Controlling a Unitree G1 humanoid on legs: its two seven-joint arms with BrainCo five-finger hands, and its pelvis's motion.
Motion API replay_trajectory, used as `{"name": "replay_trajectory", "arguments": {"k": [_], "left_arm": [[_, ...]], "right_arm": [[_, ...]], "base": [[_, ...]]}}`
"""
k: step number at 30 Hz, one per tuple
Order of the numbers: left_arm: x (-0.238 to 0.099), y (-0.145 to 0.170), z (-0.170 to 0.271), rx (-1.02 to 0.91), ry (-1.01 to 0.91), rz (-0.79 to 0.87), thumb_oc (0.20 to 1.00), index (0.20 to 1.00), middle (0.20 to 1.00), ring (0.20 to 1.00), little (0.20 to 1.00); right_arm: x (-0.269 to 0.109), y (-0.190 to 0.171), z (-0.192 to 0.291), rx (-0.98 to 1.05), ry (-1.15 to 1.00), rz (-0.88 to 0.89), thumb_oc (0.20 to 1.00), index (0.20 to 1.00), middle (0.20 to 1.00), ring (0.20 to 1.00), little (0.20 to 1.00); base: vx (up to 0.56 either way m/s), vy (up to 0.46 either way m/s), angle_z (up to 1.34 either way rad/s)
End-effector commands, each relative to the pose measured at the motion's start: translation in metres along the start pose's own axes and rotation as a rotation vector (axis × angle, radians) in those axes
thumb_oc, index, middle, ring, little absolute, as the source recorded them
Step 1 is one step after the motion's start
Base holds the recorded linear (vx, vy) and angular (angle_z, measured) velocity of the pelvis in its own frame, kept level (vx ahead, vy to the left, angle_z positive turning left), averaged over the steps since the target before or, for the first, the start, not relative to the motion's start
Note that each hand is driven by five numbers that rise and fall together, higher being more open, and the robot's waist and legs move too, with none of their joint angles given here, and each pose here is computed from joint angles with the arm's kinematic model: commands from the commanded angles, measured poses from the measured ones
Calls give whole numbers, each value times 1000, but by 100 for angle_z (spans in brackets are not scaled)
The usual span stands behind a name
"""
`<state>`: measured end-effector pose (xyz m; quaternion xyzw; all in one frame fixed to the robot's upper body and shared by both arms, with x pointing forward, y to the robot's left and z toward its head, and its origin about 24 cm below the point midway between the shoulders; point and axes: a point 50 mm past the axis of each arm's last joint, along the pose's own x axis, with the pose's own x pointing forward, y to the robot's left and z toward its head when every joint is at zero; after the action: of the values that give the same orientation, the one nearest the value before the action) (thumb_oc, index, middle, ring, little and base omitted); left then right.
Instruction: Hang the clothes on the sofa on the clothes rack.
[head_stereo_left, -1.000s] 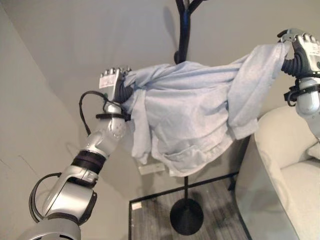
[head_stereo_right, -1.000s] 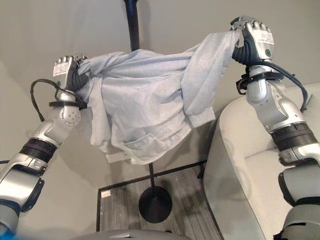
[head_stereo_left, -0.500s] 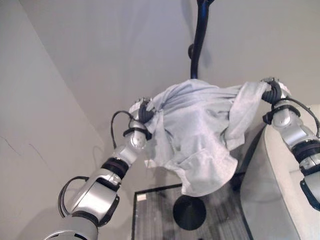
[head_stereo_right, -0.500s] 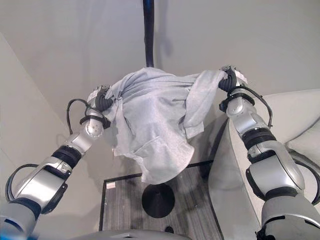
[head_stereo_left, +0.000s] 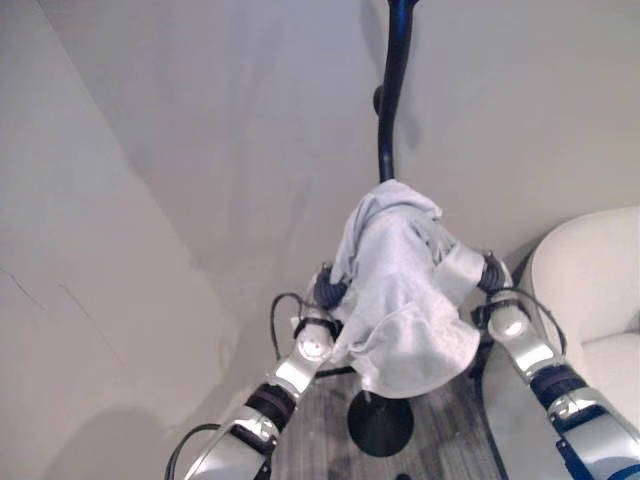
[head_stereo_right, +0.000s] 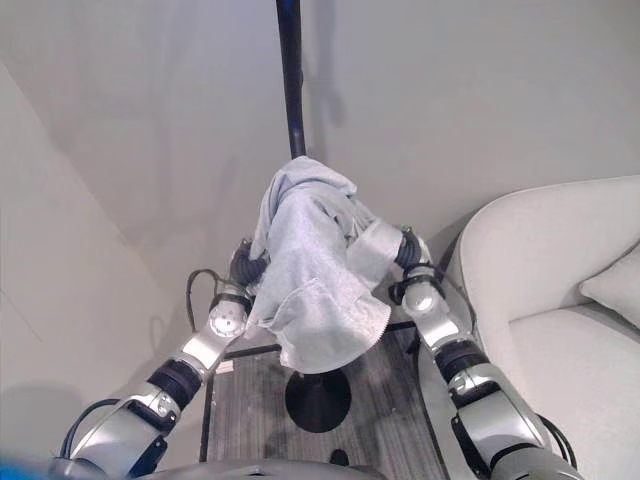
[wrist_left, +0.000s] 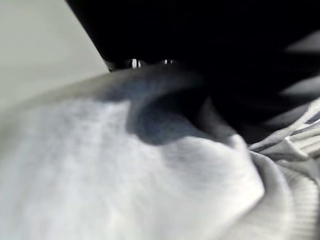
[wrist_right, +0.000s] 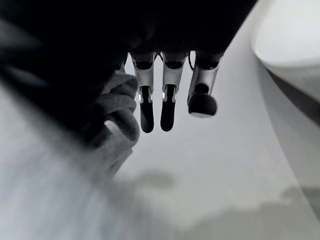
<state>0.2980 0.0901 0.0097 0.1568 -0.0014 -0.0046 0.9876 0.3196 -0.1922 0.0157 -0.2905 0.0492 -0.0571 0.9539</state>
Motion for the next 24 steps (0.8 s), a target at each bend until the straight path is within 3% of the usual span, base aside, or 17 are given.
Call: {"name": "replay_trajectory", "arguments": {"k": [1, 2, 3, 4, 8, 9, 10, 11, 12, 18, 24], "left_arm": [[-13, -7, -30, -254, 203, -2, 561, 561, 561, 561, 561], [-13, -7, -30, -255, 203, -2, 598, 598, 598, 598, 598], [-18, -14, -34, -337, 250, -21, 862, 862, 862, 862, 862], [-29, -29, -41, -441, 326, -60, 1000, 1000, 1000, 1000, 1000], [-46, -48, -53, -525, 438, -115, 1000, 1000, 1000, 1000, 1000], [-55, -57, -60, -505, 477, -161, 1000, 1000, 1000, 1000, 1000], [-57, -58, -62, -507, 492, -163, 1000, 1000, 1000, 1000, 1000], [-57, -58, -62, -507, 492, -163, 1000, 1000, 1000, 1000, 1000], [-58, -59, -63, -524, 511, -159, 1000, 1000, 1000, 1000, 1000], [-56, -47, -74, -526, 569, -90, 1000, 1000, 1000, 1000, 1000], [-75, 9, -119, -511, 690, 166, 1000, 1000, 1000, 1000, 1000]], "right_arm": [[-9, 27, -11, 106, 89, 46, 200, 200, 200, 200, 200], [-9, 27, -11, 106, 89, 46, 200, 200, 200, 200, 200], [-13, 37, -12, 141, 110, 74, 200, 200, 200, 200, 200], [-22, 55, -14, 212, 148, 124, 200, 200, 200, 200, 200], [-37, 81, -15, 316, 210, 197, 200, 200, 200, 200, 200], [-44, 93, -15, 367, 240, 247, 297, 297, 297, 297, 297], [-45, 96, -15, 397, 250, 261, 507, 507, 507, 507, 507], [-45, 96, -15, 397, 250, 261, 586, 586, 586, 586, 586], [-45, 97, -12, 413, 251, 273, 1000, 1000, 1000, 1000, 1000], [-38, 86, -17, 412, 272, 240, 1000, 1000, 1000, 1000, 1000], [-43, 51, -46, 365, 318, 111, 1000, 1000, 1000, 1000, 1000]], "base": [[0, 0, 0], [-32, -4, 0], [0, 0, 0], [-38, 5, -1], [0, 0, 0], [0, 0, 0], [0, 0, 0], [-15, 10, -5], [-14, 11, -6], [-8, 6, -3], [0, 0, 0]]}}
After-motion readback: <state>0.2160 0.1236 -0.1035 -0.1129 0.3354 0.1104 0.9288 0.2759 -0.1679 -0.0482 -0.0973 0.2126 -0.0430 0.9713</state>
